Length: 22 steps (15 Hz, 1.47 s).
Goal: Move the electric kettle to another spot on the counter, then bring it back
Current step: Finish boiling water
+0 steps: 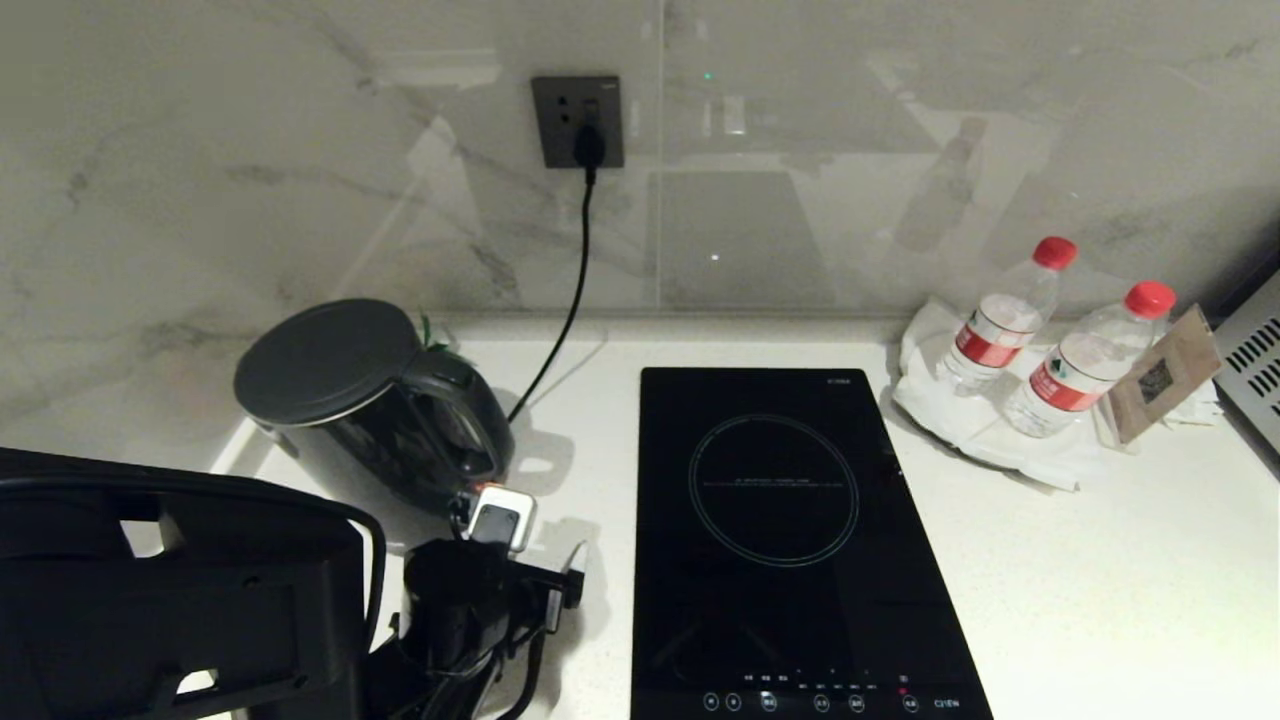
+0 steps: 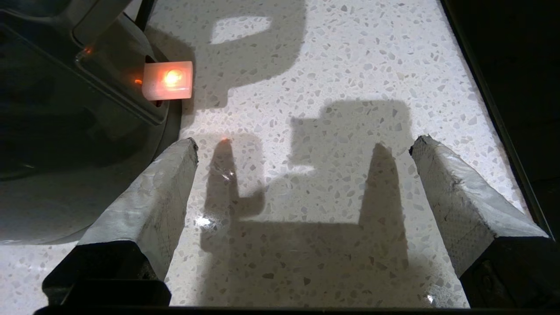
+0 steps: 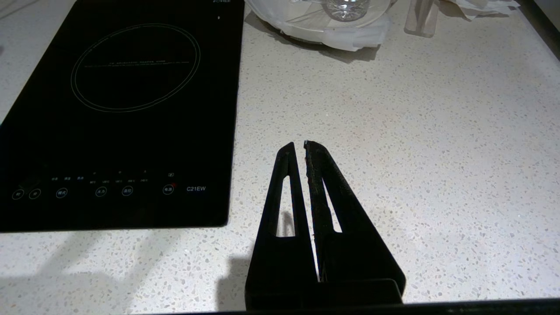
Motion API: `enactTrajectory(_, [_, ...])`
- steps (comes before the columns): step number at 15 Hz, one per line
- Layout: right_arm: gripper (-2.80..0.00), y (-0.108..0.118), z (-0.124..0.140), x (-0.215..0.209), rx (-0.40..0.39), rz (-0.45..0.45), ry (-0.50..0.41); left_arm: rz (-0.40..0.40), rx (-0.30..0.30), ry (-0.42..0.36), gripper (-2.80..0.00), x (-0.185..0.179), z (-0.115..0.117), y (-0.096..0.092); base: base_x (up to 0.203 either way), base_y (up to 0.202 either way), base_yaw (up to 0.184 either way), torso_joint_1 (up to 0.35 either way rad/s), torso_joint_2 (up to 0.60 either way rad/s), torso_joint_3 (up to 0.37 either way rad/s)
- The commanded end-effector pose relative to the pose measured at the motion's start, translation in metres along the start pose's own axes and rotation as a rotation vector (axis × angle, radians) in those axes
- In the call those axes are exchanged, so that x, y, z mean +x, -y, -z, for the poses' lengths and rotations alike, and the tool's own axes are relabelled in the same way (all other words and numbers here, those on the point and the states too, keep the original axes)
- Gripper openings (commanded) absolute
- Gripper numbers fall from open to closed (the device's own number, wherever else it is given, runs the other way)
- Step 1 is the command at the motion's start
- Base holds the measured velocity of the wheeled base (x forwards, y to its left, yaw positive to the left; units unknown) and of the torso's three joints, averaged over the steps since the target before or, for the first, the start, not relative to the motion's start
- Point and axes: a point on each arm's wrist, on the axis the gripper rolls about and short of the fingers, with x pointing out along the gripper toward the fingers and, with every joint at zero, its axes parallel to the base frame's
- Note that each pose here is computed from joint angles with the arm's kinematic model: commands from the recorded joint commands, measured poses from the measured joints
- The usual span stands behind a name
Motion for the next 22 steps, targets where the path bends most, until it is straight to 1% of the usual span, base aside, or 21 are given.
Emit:
enactTrajectory(1, [-2.8,0.0,0.0,0.0,0.0,-0.001,0.001,-0.005,0.001,-0.003,0.0,-0.001,0.001,-0.001,0.0,0.0,0.0,0.0,0.0,0.0])
enactTrajectory(8, [-2.8,0.0,0.0,0.0,0.0,-0.001,0.0,-0.005,-0.004,0.003,0.0,-0.003,-0.001,-0.002,0.0,0.0,0.0,0.0,0.0,0.0])
enactTrajectory(13, [-2.8,0.0,0.0,0.0,0.0,-0.001,0.001,-0.005,0.002,-0.006,0.0,0.011,0.007,0.006,0.0,0.0,0.0,0.0,0.0,0.0])
enactTrajectory(18, [-2.8,0.0,0.0,0.0,0.0,-0.001,0.001,-0.012,-0.006,0.006,0.0,0.023,0.008,0.009,0.0,0.0,0.0,0.0,0.0,0.0])
enactTrajectory(22, [-2.8,0.0,0.0,0.0,0.0,-0.001,0.001,-0.026,-0.023,0.029,0.0,0.031,0.004,0.009,0.0,0.0,0.0,0.0,0.0,0.0])
